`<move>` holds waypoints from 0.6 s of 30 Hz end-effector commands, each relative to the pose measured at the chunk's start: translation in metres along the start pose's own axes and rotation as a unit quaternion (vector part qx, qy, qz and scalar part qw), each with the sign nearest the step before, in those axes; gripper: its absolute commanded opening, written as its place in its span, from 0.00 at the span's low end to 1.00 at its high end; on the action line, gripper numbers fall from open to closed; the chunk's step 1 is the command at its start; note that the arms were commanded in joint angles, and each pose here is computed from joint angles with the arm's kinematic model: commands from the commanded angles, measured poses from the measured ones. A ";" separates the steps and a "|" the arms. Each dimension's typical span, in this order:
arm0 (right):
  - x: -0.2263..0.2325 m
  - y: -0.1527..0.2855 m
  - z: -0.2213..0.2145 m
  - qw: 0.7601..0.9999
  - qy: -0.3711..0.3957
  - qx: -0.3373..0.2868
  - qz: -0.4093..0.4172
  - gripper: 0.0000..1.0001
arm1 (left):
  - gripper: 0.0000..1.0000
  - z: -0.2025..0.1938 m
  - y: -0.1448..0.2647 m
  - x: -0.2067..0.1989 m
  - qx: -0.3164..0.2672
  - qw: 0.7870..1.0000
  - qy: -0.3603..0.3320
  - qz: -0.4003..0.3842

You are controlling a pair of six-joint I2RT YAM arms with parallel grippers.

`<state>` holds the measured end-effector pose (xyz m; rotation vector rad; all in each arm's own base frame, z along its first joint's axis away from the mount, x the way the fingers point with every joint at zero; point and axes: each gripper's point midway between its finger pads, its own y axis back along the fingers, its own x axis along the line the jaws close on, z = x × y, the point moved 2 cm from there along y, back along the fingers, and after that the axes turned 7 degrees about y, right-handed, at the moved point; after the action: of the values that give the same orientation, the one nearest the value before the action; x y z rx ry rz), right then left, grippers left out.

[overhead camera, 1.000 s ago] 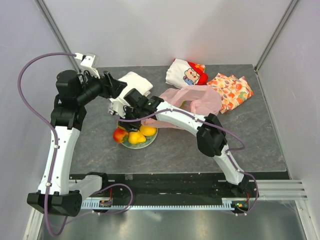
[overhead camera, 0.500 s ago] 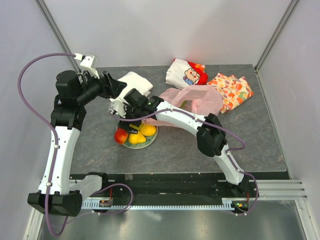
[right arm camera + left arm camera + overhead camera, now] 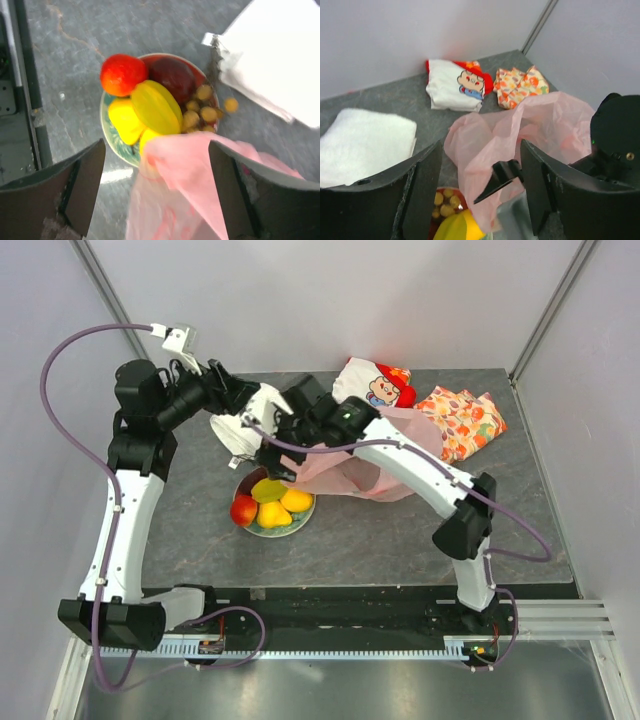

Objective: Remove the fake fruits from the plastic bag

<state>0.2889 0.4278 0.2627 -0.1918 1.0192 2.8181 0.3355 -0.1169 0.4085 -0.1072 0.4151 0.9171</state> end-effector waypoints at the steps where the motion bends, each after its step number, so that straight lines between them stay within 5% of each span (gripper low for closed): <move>1: -0.045 0.102 0.031 0.992 -0.018 -0.077 -0.099 0.89 | 0.70 -0.010 -0.015 0.004 0.026 0.999 0.017 -0.017; 6: -0.069 0.136 -0.026 0.988 -0.039 -0.023 -0.149 0.76 | 0.70 -0.044 -0.034 -0.010 0.100 0.992 -0.036 -0.074; 13: -0.069 0.122 -0.113 0.981 -0.116 0.062 -0.145 0.58 | 0.70 -0.115 -0.056 -0.016 0.214 0.968 -0.034 -0.128; 18: -0.069 0.110 -0.147 0.974 -0.149 0.103 -0.138 0.54 | 0.70 -0.155 -0.080 -0.002 0.278 0.953 -0.083 -0.086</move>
<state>0.3431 0.2542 0.2522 0.0301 1.0556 2.4410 0.3428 -0.2000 0.2819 0.3100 0.5786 0.6037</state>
